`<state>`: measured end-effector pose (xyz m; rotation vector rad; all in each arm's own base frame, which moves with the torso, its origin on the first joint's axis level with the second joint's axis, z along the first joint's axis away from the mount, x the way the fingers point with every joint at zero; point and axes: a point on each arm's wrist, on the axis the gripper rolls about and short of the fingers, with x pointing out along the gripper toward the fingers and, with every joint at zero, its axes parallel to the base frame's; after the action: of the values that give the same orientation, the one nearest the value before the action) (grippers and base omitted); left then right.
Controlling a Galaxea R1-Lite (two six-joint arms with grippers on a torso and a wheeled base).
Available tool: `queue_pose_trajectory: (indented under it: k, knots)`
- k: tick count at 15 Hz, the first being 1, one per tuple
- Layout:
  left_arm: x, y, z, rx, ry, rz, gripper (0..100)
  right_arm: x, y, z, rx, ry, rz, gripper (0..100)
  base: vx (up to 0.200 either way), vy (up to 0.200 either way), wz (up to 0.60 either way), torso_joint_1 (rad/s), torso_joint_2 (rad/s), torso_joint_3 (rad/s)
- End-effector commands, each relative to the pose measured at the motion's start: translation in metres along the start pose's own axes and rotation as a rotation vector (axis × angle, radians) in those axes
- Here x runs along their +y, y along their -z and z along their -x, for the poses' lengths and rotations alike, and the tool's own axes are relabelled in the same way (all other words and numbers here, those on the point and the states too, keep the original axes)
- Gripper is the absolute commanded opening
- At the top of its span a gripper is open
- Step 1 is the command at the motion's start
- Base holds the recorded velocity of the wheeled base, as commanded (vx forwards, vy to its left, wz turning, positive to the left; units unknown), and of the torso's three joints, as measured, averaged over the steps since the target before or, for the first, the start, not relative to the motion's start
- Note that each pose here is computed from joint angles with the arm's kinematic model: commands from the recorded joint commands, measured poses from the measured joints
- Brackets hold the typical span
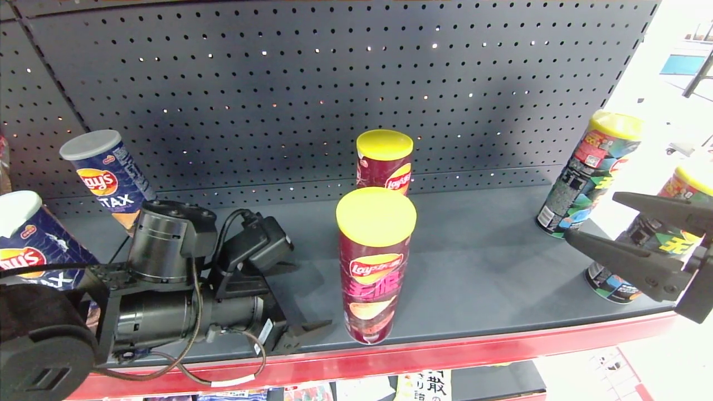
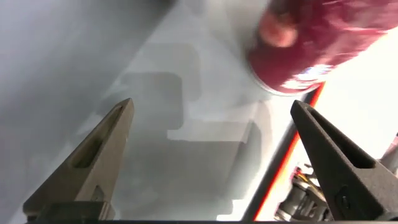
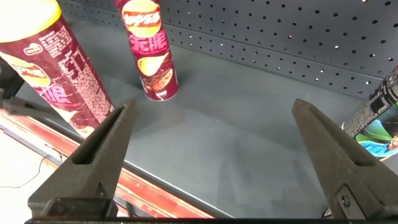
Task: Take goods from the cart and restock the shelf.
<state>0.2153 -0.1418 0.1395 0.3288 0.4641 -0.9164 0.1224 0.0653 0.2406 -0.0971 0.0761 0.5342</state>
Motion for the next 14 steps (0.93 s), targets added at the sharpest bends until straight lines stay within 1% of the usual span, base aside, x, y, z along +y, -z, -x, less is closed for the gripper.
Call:
queue_pose_trajectory:
  k: [1, 2, 4, 6, 11, 14]
  knots:
    - [-0.001, 0.002, -0.004, 0.009, 0.016, -0.001, 100, 0.000, 0.000, 0.000, -0.001, 0.000, 0.001, 100, 0.000, 0.000, 0.00, 0.000, 0.00, 0.000]
    - [-0.001, 0.003, -0.006, 0.013, 0.021, -0.003, 100, 0.000, 0.000, 0.000, -0.003, 0.001, 0.001, 100, 0.000, 0.000, 0.00, 0.000, 0.00, 0.000]
    - [-0.001, 0.002, -0.007, 0.013, 0.029, -0.019, 100, 0.000, -0.001, 0.001, -0.004, 0.002, 0.001, 100, 0.000, 0.000, 0.00, 0.000, 0.00, 0.000]
    - [-0.002, 0.003, -0.009, 0.017, 0.034, -0.018, 100, 0.000, 0.000, 0.001, -0.003, 0.001, 0.001, 100, 0.000, 0.000, 0.00, 0.000, 0.00, 0.000]
    - [-0.003, 0.004, -0.013, 0.025, 0.050, -0.045, 100, 0.000, 0.000, 0.000, -0.003, 0.002, 0.001, 100, 0.000, 0.000, 0.00, 0.000, 0.00, 0.000]
    - [-0.004, 0.004, -0.017, 0.033, 0.058, -0.045, 100, 0.000, -0.001, 0.001, -0.006, 0.002, 0.001, 100, 0.000, 0.000, 0.00, 0.000, 0.00, 0.000]
